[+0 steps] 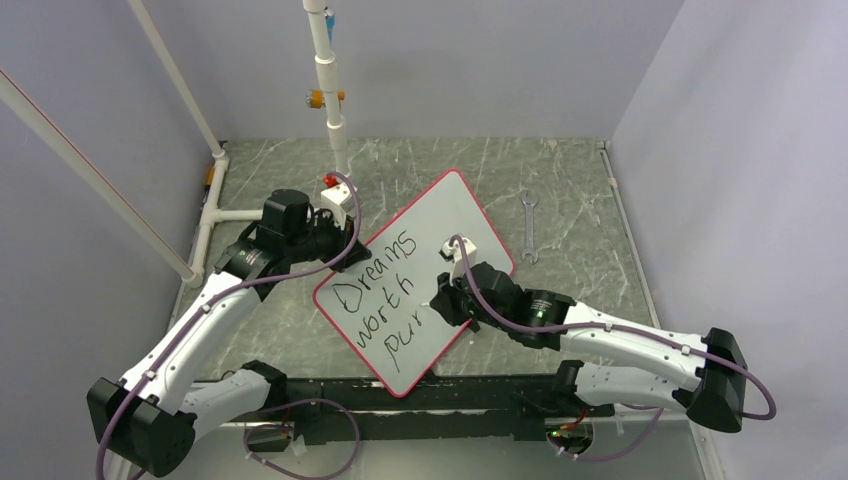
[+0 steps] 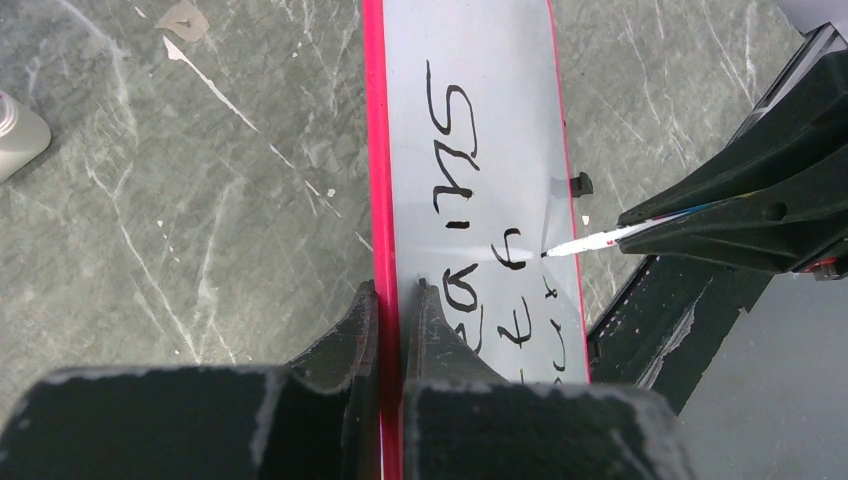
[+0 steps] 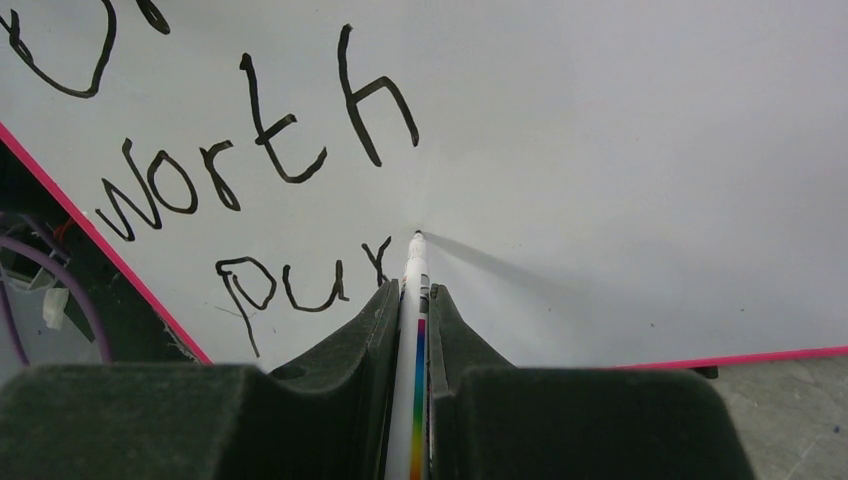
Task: Write a sentence on the whiteboard
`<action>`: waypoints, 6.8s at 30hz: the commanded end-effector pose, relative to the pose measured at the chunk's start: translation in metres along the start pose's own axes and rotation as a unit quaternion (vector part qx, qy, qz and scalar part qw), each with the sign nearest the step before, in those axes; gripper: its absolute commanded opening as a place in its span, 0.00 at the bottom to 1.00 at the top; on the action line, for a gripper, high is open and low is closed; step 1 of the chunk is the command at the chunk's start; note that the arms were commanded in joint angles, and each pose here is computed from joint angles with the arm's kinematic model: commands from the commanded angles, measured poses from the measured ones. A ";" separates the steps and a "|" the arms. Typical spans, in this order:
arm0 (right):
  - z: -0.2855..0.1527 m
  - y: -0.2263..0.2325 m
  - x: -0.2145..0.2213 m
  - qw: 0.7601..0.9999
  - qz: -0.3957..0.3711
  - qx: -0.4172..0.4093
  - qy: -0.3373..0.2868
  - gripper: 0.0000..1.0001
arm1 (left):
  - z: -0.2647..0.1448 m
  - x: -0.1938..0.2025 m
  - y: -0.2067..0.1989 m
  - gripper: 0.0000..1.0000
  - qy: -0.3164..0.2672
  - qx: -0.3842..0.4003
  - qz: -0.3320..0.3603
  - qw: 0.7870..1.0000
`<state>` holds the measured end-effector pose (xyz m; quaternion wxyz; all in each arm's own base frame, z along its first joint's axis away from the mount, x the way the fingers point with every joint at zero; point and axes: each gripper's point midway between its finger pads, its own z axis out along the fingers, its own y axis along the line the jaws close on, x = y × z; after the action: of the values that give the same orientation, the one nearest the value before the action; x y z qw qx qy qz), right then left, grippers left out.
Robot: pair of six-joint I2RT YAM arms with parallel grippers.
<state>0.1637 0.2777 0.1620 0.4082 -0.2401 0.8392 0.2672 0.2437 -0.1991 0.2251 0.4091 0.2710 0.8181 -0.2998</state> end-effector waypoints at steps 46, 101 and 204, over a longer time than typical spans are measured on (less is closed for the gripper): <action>0.006 0.009 -0.014 0.999 0.010 -0.024 -0.020 0.00 | 0.000 0.004 0.014 0.00 0.008 -0.033 0.050 0.998; -0.007 -0.016 0.035 0.999 0.036 0.007 0.024 0.00 | 0.000 0.004 0.013 0.00 0.007 -0.033 0.048 0.998; -0.005 -0.051 -0.032 0.997 0.034 -0.071 -0.015 0.00 | 0.011 0.009 0.011 0.00 0.021 -0.008 0.050 0.999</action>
<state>0.2024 0.2389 0.1735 0.3770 -0.2325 0.8291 0.3412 0.2516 -0.2058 0.2236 0.4111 0.2765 0.8124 -0.3074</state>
